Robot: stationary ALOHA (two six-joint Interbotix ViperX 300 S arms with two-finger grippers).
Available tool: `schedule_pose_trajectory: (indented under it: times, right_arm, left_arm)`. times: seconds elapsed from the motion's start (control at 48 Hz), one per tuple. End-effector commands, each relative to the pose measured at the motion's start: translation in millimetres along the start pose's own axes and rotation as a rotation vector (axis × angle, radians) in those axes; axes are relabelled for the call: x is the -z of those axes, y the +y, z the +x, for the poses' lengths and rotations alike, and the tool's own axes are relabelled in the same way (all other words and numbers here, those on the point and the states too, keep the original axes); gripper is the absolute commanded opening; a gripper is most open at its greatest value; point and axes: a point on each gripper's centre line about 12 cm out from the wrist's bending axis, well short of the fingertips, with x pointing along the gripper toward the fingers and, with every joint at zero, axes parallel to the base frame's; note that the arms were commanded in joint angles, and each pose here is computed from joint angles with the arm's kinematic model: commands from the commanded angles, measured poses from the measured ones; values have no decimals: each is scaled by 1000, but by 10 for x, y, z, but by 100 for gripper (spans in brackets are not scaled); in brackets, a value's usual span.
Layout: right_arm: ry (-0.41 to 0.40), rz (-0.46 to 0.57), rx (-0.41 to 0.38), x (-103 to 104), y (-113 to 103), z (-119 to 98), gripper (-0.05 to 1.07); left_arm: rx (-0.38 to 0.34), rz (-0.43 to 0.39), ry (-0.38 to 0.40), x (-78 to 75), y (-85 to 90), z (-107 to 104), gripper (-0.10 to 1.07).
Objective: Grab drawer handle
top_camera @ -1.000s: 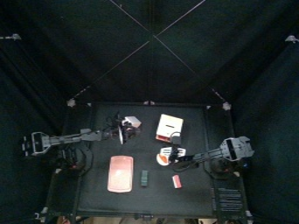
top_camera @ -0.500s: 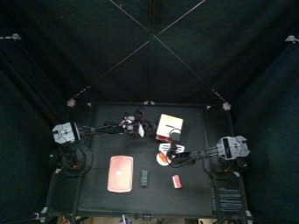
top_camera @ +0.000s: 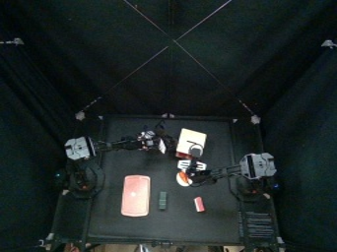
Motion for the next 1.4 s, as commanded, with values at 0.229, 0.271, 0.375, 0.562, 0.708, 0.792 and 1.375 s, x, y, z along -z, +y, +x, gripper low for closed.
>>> schedule_pose_trajectory:
  times: [0.229,0.271,0.375,0.562,0.708,0.792,1.375]
  right_arm:
    - [4,37,-29,-93,64,-80,96]
    - [7,35,-31,-85,68,-69,96]
    - [10,32,-34,-76,69,-63,96]
    - [12,28,-31,-66,52,-52,96]
    - [13,34,-25,-83,55,-19,96]
    - [15,36,-23,-83,59,1,96]
    - [26,44,-11,-86,81,126,91]
  left_arm:
    - [-81,155,41,-426,-112,-125,71]
    - [-95,162,56,-439,-122,-112,71]
    - [-113,179,82,-458,-176,-33,71]
    - [-116,197,113,-376,-180,154,71]
    - [-125,195,148,-237,-120,301,71]
    - [-134,194,160,-202,-88,353,71]
    - [-169,196,217,-61,-19,407,71]
